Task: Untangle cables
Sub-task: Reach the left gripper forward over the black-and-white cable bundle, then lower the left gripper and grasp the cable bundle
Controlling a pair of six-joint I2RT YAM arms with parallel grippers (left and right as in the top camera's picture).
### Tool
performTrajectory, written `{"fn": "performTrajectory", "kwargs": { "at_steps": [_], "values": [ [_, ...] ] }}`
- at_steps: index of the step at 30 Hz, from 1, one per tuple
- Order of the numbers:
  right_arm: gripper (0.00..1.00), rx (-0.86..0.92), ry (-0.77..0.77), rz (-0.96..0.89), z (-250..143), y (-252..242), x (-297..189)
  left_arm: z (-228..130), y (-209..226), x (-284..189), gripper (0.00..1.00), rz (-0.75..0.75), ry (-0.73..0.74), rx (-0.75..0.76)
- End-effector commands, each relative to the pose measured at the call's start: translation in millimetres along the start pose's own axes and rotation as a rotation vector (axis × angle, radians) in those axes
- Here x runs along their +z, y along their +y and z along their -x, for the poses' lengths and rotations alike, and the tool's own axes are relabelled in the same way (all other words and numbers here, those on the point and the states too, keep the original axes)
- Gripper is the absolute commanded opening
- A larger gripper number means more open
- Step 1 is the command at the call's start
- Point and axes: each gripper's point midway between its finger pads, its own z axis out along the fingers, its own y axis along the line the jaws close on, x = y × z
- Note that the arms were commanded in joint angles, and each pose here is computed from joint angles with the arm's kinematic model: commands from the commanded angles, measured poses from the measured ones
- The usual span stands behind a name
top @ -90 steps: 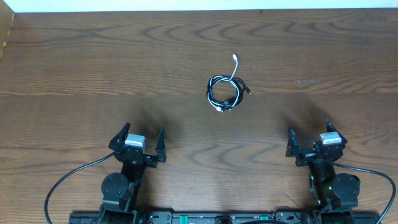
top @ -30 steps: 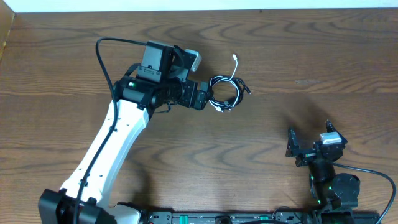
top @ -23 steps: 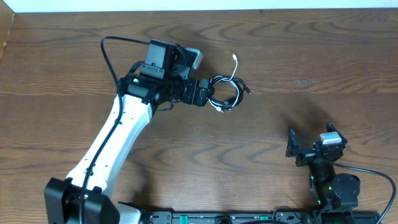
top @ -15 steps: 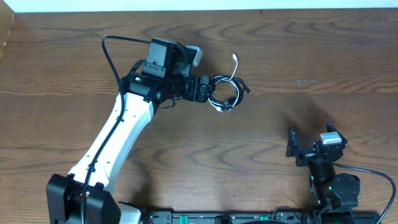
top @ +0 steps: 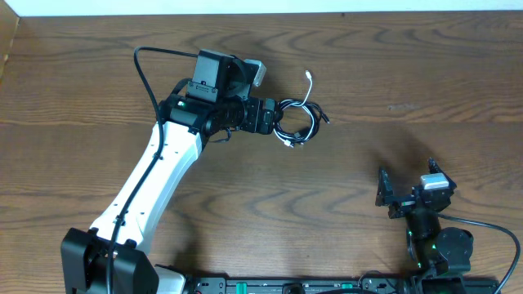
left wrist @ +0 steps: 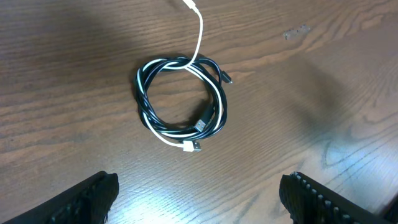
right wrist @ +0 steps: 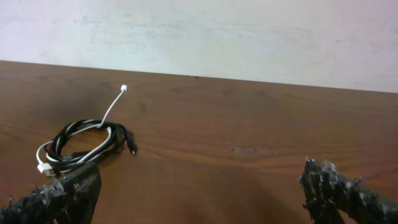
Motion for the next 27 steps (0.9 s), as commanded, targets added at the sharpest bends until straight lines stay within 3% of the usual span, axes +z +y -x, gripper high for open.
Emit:
{"fn": "performTrajectory", "kwargs": {
  "at_steps": [1, 11, 20, 27],
  "values": [
    [0.99, 0.010, 0.000, 0.005, -1, 1, 0, 6, -3, -1, 0.87, -0.011, -0.013, -0.016],
    [0.99, 0.010, 0.001, 0.005, -1, 1, 0, 8, 17, 15, 0.83, 0.151, -0.029, -0.087],
    [0.99, 0.010, 0.002, 0.005, -1, 1, 0, 1, 24, 58, 0.83, 0.226, -0.004, -0.144],
    [0.99, 0.010, 0.003, 0.005, -1, 1, 0, 13, 40, 88, 0.74, 0.254, -0.049, -0.148]
  ]
}}
